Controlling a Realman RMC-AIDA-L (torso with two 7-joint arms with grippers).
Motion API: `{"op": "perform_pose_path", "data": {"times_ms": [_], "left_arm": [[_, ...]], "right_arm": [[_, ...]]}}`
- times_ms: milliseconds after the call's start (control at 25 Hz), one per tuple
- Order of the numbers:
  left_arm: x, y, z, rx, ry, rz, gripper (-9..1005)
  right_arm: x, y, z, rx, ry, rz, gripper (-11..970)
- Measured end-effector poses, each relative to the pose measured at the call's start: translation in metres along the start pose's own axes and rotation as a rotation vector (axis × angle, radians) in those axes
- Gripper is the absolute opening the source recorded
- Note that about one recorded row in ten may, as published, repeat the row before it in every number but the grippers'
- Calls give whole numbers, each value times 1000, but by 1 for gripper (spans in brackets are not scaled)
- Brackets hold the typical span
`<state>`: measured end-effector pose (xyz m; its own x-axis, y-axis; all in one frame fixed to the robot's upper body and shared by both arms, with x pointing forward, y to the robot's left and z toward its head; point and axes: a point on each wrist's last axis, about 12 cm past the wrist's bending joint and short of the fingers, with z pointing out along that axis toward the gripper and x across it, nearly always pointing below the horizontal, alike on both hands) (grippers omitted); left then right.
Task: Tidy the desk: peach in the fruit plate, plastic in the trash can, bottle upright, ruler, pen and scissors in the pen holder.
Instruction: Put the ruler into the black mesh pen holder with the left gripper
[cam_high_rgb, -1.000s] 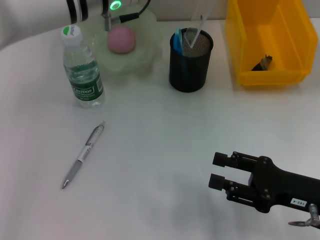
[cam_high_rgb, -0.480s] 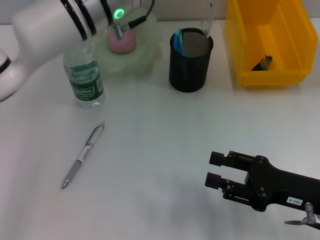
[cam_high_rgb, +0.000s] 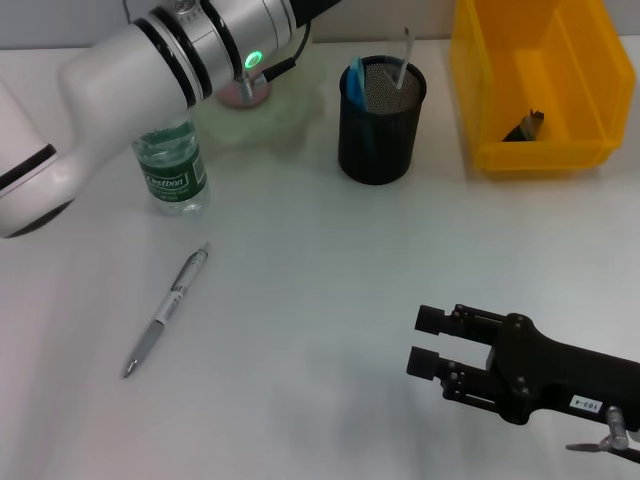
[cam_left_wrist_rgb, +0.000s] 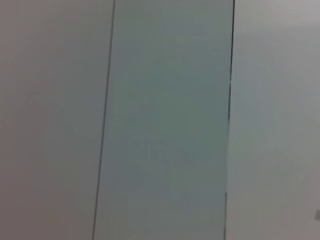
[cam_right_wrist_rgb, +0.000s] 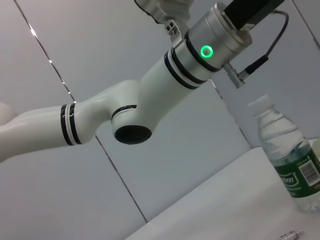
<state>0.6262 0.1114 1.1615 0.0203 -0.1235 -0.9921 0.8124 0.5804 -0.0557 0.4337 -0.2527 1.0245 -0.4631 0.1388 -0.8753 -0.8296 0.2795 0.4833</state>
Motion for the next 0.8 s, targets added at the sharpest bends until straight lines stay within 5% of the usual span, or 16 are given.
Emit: {"op": "perform_pose_path", "data": {"times_ms": [800], "left_arm": [[11,-1,0,-8,37,35,490]], "right_arm": [[2,-1,1,8,3,8,618]]}}
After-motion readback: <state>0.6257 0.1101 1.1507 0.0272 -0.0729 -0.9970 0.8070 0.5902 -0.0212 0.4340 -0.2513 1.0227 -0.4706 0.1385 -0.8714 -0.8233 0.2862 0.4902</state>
